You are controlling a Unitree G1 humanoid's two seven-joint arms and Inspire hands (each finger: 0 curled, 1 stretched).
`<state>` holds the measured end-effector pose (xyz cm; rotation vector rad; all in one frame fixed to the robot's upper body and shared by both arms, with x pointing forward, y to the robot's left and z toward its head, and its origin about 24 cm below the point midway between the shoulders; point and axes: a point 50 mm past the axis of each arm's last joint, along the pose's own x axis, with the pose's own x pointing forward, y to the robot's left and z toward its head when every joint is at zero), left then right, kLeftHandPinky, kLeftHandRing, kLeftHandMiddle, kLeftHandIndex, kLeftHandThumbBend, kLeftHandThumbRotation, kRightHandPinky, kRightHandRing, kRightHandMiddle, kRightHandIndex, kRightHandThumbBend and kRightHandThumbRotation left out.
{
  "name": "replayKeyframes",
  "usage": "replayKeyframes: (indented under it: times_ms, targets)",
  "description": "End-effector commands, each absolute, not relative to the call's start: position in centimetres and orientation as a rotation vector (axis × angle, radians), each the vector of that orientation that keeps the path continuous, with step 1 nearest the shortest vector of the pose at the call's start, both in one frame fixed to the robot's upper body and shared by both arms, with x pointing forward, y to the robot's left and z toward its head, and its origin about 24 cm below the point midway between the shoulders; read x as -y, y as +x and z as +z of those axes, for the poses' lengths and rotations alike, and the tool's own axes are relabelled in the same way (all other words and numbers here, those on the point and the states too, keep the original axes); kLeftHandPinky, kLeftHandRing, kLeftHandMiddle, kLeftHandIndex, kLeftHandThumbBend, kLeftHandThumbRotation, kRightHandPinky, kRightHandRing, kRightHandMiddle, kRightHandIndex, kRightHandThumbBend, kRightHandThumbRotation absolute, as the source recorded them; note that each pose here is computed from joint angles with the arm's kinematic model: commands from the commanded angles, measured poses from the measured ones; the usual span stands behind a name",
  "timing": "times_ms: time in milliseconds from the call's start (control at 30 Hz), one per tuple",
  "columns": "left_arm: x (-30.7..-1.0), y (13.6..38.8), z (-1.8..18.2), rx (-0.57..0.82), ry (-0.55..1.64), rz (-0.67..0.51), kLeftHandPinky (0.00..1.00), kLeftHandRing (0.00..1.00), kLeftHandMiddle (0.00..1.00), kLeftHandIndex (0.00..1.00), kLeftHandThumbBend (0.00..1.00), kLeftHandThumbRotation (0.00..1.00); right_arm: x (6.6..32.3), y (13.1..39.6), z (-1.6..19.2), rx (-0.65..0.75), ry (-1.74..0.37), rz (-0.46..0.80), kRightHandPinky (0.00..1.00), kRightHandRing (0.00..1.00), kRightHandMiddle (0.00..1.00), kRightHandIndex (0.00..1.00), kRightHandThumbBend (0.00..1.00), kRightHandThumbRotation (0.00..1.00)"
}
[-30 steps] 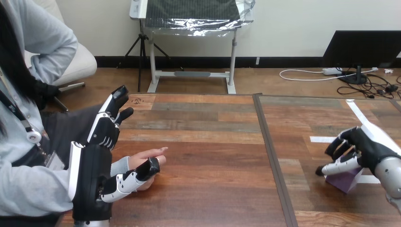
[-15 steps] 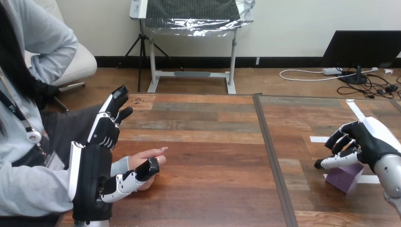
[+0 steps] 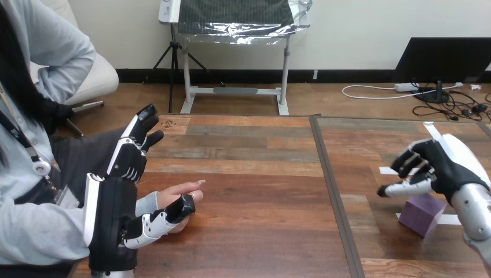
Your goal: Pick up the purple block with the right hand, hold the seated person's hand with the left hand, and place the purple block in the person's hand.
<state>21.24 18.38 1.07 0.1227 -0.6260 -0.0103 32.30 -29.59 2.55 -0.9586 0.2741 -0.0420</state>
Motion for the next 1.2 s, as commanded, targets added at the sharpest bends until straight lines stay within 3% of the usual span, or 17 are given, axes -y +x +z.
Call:
replayKeyframes:
  times_ms: [0,500,1000,1167]
  targets:
    - [-18.04,22.37,2.47,0.711,0.119,-0.009,0.84,0.91,0.92,0.88,1.0,0.62,28.24,34.29,5.34,-0.119,-0.938,-0.076,0.41,0.46,0.52,0.49,0.86,0.0]
    - [-17.97,22.34,2.36,0.704,0.119,-0.006,0.83,0.9,0.91,0.88,1.0,0.62,28.1,34.57,5.93,-0.092,-0.959,-0.081,0.47,0.5,0.54,0.55,0.84,0.0]
    - [-17.94,22.34,2.33,0.703,0.118,-0.004,0.83,0.9,0.91,0.88,1.0,0.62,28.67,34.71,6.08,-0.151,-0.97,-0.075,0.57,0.64,0.69,0.72,0.93,0.0]
    - [-17.93,22.35,2.34,0.703,0.116,-0.004,0.84,0.9,0.91,0.88,1.0,0.62,28.84,34.68,6.1,-0.164,-0.976,-0.071,0.6,0.68,0.73,0.75,0.96,0.06]
